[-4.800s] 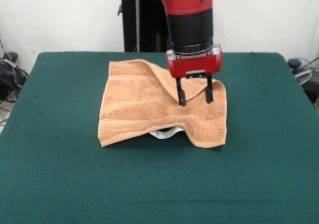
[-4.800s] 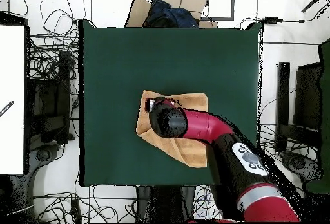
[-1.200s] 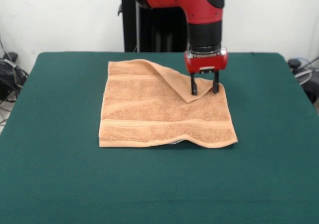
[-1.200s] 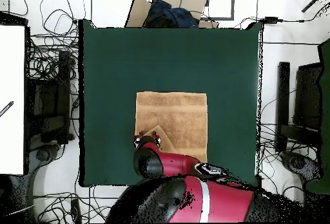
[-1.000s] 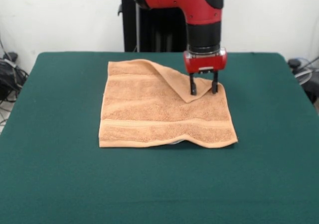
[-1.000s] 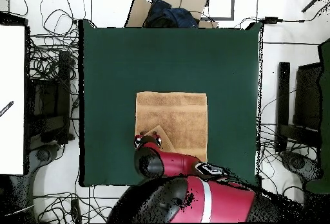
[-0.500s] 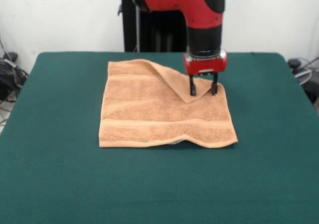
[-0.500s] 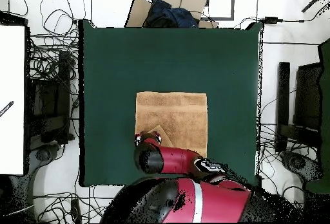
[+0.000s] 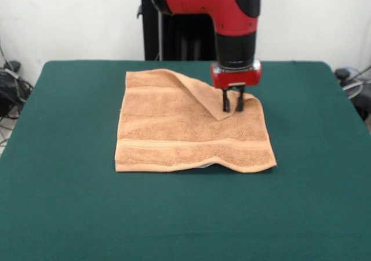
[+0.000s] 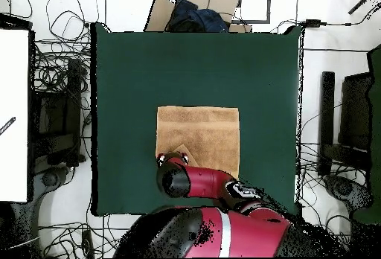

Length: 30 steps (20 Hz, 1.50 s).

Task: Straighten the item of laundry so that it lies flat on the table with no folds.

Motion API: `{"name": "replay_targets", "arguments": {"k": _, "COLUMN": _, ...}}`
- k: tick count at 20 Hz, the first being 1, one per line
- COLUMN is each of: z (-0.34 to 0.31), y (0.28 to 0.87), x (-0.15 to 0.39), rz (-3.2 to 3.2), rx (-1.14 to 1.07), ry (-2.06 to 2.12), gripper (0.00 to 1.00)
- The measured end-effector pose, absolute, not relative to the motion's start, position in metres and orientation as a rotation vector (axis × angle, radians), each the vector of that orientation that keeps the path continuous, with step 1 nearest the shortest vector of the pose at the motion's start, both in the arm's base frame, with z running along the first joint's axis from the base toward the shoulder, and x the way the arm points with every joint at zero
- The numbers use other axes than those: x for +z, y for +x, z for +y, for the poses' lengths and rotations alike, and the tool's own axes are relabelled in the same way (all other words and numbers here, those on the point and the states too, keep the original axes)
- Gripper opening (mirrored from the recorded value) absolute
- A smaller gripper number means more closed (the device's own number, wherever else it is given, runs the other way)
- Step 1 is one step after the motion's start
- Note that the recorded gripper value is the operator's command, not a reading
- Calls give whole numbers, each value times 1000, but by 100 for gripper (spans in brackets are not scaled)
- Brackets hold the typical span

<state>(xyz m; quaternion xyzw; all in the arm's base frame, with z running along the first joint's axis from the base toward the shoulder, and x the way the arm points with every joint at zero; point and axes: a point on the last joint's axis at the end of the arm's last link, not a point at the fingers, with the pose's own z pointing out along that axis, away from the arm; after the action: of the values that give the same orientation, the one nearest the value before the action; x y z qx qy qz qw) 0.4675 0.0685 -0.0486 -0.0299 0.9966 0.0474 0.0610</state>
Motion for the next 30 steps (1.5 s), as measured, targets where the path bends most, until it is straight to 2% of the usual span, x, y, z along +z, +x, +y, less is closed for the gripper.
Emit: {"name": "replay_targets", "arguments": {"k": 30, "z": 81, "y": 451, "x": -41, "rz": 3005, "rx": 47, "ry": -57, "gripper": 0}}
